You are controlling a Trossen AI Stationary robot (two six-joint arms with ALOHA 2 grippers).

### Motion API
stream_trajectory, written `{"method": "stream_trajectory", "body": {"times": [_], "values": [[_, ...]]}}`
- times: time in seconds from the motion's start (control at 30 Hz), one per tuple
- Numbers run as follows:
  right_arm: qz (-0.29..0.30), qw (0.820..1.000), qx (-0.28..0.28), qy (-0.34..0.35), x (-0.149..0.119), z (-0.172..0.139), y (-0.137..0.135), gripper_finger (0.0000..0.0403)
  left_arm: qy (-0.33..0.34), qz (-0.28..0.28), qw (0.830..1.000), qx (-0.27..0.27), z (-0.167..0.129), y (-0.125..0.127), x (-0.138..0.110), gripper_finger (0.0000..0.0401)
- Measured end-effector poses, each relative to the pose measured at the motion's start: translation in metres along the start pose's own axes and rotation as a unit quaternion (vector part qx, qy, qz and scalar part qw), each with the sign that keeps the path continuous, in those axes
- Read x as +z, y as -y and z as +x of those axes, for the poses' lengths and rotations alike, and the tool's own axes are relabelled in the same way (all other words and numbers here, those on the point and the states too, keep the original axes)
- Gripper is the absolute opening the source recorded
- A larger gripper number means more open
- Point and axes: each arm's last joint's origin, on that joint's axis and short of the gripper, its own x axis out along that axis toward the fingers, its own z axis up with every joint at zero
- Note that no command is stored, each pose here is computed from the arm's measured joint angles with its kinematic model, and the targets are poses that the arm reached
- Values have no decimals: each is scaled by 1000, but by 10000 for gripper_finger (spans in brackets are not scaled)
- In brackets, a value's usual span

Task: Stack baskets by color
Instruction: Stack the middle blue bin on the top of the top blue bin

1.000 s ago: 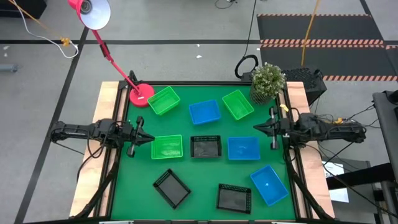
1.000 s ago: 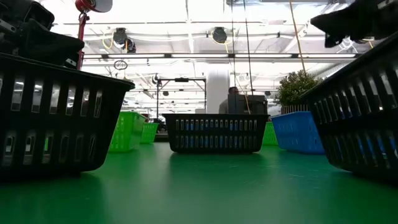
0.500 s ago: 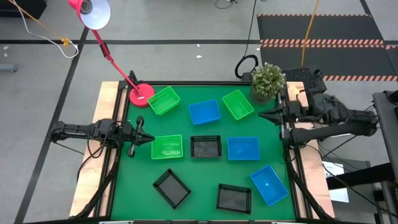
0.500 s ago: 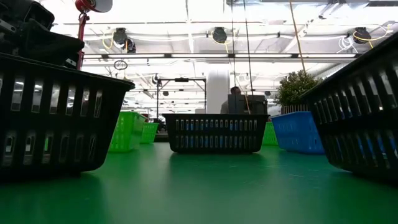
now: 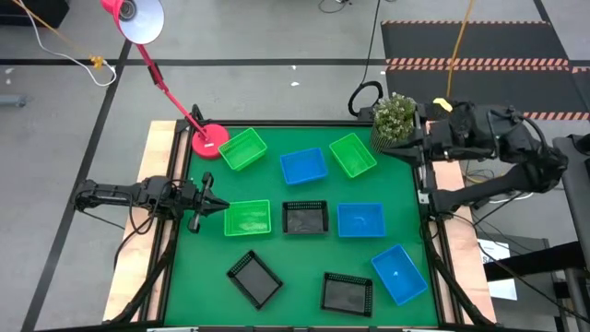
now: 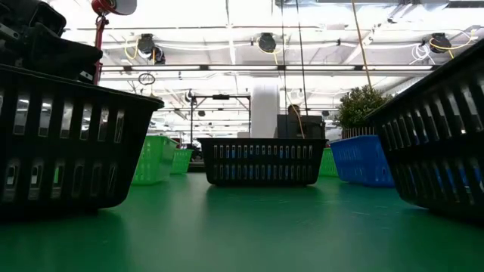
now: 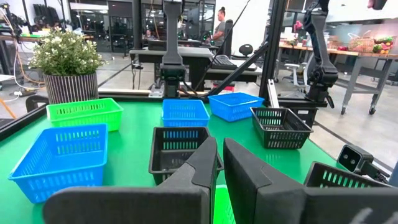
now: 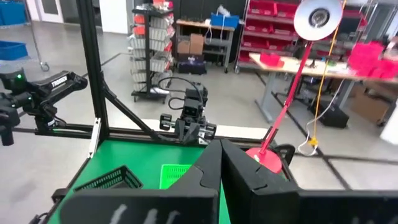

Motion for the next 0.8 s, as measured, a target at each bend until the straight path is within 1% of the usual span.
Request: {"method": "stream_trajectory", "body": {"times": [0.2,0.33,0.47,0.63,0.8], "values": [[12,1000,1,-17,27,11,1,0,0,0,1000,0,0,0,0,33],[11,999,1,-31,38,18,2,0,0,0,1000,0,0,0,0,33],[10,998,2,-57,43,27,1,0,0,0,1000,0,0,0,0,33],[12,998,2,-58,45,35,1,0,0,0,1000,0,0,0,0,33],[28,997,1,-65,43,36,1,0,0,0,1000,0,0,0,0,33]]}}
